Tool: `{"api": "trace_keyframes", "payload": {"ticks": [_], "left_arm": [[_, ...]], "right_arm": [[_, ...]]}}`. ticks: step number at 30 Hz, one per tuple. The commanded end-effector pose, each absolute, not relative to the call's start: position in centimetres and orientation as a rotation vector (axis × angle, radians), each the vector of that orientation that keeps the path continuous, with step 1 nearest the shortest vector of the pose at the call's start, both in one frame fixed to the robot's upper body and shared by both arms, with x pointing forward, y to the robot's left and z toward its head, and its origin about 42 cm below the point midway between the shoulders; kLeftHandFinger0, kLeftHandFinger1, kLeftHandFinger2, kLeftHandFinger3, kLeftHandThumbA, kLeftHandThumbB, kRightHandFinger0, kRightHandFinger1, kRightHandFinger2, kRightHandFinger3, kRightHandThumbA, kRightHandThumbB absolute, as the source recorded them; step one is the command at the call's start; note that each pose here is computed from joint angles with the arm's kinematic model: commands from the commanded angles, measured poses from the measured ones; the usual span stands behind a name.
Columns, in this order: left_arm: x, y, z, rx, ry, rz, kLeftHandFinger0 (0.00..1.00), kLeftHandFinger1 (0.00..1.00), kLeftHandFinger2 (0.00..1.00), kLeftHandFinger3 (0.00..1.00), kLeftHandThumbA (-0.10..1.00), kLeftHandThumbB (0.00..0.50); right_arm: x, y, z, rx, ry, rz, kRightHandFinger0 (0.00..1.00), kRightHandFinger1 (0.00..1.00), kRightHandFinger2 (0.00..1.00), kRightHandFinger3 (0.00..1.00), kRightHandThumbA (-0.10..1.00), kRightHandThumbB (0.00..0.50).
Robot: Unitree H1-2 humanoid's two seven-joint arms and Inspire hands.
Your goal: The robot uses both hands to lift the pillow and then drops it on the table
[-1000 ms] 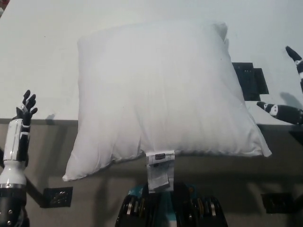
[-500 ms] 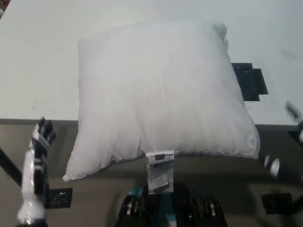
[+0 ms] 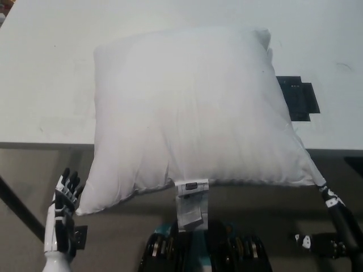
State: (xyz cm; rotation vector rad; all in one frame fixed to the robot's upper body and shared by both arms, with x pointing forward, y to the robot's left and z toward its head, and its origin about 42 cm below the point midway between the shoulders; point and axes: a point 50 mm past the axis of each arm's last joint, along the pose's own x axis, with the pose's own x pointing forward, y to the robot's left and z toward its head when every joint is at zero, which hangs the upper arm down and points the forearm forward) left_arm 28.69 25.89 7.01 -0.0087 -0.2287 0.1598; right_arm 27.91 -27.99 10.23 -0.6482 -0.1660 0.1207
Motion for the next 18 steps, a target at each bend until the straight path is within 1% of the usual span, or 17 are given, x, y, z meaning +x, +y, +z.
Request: {"api": "trace_keyframes", "payload": {"ticks": [1, 2, 4, 5, 9, 10, 12, 13, 14, 15, 18], "left_arm": [[29.88, 25.65, 8.54, 0.066, -0.309, 0.137, 1.00, 1.00, 1.00, 1.00, 1.00, 0.091], [29.91, 25.57, 8.54, 0.072, -0.309, 0.134, 1.00, 1.00, 1.00, 1.00, 1.00, 0.096], [29.91, 25.48, 8.46, 0.078, -0.306, 0.130, 1.00, 1.00, 1.00, 1.00, 1.00, 0.091], [29.88, 25.42, 8.38, 0.079, -0.303, 0.130, 1.00, 1.00, 1.00, 1.00, 1.00, 0.102], [29.60, 25.19, 8.17, 0.071, -0.297, 0.135, 1.00, 1.00, 1.00, 1.00, 1.00, 0.116], [29.50, 25.15, 8.08, 0.070, -0.294, 0.138, 1.00, 1.00, 1.00, 1.00, 1.00, 0.110], [29.41, 25.18, 7.98, 0.072, -0.291, 0.142, 1.00, 1.00, 1.00, 1.00, 1.00, 0.109], [29.41, 25.16, 7.96, 0.084, -0.290, 0.140, 1.00, 1.00, 1.00, 1.00, 1.00, 0.078], [29.44, 25.17, 7.98, 0.085, -0.291, 0.140, 1.00, 1.00, 1.00, 1.00, 1.00, 0.075], [29.56, 25.18, 8.00, 0.088, -0.292, 0.142, 1.00, 1.00, 1.00, 1.00, 1.00, 0.090], [29.92, 25.15, 8.19, 0.093, -0.298, 0.148, 1.00, 1.00, 1.00, 1.00, 1.00, 0.095]], "right_arm": [[28.83, -28.14, 11.57, -0.647, -0.282, 0.133, 1.00, 1.00, 1.00, 1.00, 1.00, 0.163], [28.85, -28.14, 11.52, -0.644, -0.282, 0.133, 1.00, 1.00, 1.00, 1.00, 1.00, 0.153], [28.80, -28.15, 11.52, -0.637, -0.284, 0.137, 1.00, 1.00, 1.00, 1.00, 1.00, 0.150], [28.79, -28.19, 11.52, -0.636, -0.280, 0.138, 1.00, 1.00, 1.00, 1.00, 1.00, 0.139], [28.72, -28.30, 11.50, -0.638, -0.279, 0.140, 1.00, 1.00, 1.00, 1.00, 1.00, 0.136], [28.69, -28.29, 11.59, -0.644, -0.269, 0.141, 1.00, 1.00, 1.00, 1.00, 1.00, 0.144], [28.79, -28.29, 11.57, -0.643, -0.272, 0.147, 1.00, 1.00, 1.00, 1.00, 1.00, 0.136], [28.82, -28.33, 11.67, -0.649, -0.274, 0.147, 1.00, 1.00, 1.00, 1.00, 1.00, 0.135], [28.86, -28.30, 11.77, -0.647, -0.280, 0.147, 1.00, 1.00, 1.00, 1.00, 1.00, 0.133], [28.97, -28.30, 11.85, -0.634, -0.282, 0.149, 1.00, 1.00, 1.00, 1.00, 1.00, 0.131], [29.31, -28.36, 12.18, -0.632, -0.290, 0.157, 1.00, 1.00, 1.00, 1.00, 1.00, 0.125]]}}
